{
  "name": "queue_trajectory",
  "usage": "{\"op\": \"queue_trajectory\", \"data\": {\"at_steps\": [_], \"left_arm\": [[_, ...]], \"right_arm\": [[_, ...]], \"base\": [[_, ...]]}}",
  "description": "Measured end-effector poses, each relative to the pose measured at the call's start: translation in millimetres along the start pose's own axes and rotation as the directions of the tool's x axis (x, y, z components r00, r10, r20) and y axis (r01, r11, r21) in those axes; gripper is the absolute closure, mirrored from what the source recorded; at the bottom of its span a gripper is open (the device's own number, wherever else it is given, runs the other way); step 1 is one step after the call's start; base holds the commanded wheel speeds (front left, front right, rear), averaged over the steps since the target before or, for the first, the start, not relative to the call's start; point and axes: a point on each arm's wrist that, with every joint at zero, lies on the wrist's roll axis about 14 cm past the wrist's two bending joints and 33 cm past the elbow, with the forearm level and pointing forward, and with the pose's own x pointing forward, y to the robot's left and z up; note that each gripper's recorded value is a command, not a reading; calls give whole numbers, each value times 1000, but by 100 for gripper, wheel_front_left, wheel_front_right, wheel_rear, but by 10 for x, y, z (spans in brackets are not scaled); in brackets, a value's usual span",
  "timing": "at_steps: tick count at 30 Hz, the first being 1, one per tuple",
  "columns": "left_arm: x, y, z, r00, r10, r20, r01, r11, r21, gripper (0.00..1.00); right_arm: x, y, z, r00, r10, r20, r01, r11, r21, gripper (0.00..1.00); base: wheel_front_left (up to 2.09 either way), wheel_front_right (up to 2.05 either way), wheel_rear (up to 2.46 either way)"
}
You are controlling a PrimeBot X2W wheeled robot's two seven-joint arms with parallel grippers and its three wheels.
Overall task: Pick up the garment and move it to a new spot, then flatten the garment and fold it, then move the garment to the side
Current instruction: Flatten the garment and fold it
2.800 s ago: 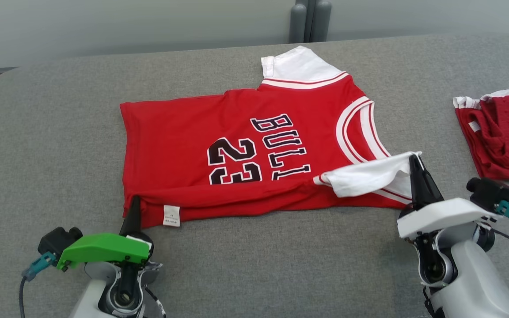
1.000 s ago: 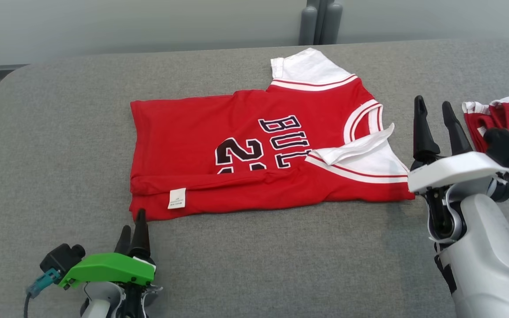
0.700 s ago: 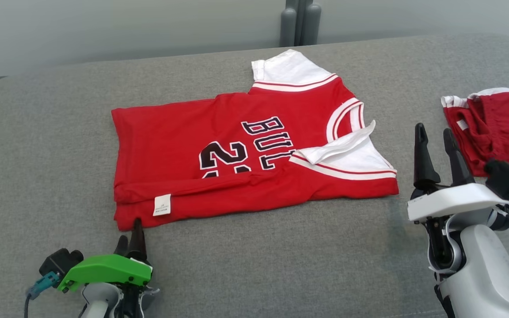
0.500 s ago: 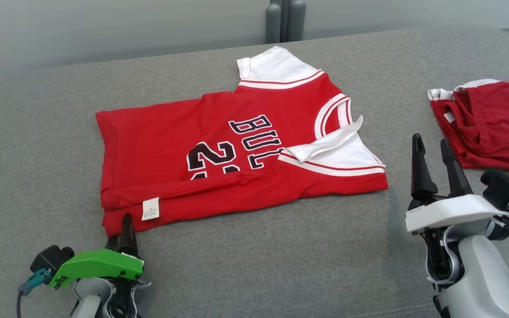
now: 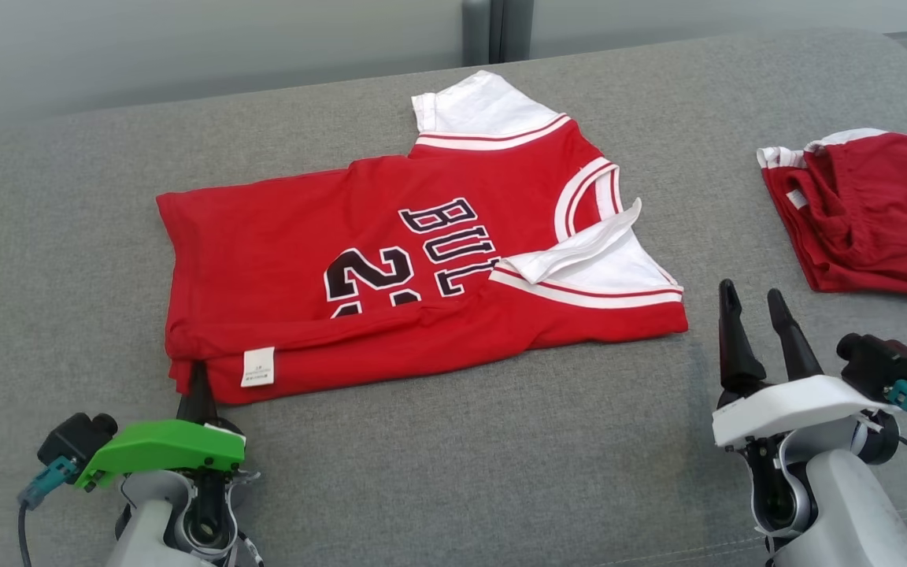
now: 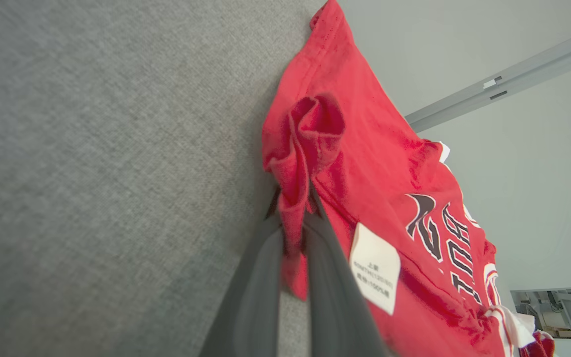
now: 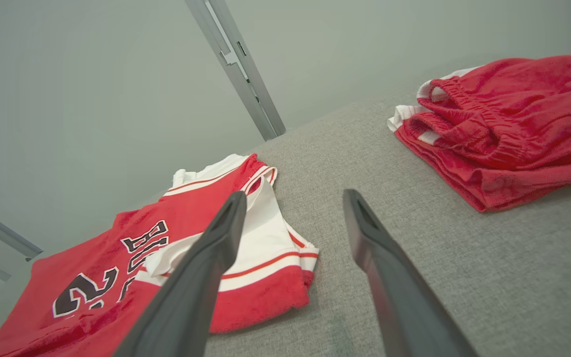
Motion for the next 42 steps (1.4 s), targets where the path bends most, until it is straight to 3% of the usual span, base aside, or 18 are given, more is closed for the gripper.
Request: {"op": "queue_trajectory", "data": {"at_steps": [11,26,27,28,30,31,38,42], "left_arm": [[-111,-280,373,983,-115,143,118,993,-15,100],[-187,-314,326,981,-135,140,138,990,-11,100],[-185,-297,320,982,-130,137,133,991,-11,100],[-185,-297,320,982,-130,137,133,991,-11,100],[-183,-268,310,984,-121,130,123,992,-9,100],[-183,-268,310,984,-121,130,123,992,-9,100],[-135,-318,398,982,-130,134,129,992,17,100],[-137,-344,416,982,-134,133,132,991,25,100]], "right_arm": [[-39,-110,-547,976,-51,-211,59,998,34,0],[148,46,-936,923,-30,-384,72,993,95,0],[199,94,-954,917,-20,-397,64,993,99,33],[199,94,-954,917,-20,-397,64,993,99,57],[279,184,-954,915,-1,-404,57,990,128,79],[279,184,-954,915,-1,-404,57,990,128,100],[563,399,-597,960,44,-276,-3,989,148,100],[611,343,-403,971,48,-234,-18,991,130,100]], "base": [[0,0,0],[0,0,0],[0,0,0],[0,0,0],[0,0,0],[0,0,0],[0,0,0],[0,0,0]]}}
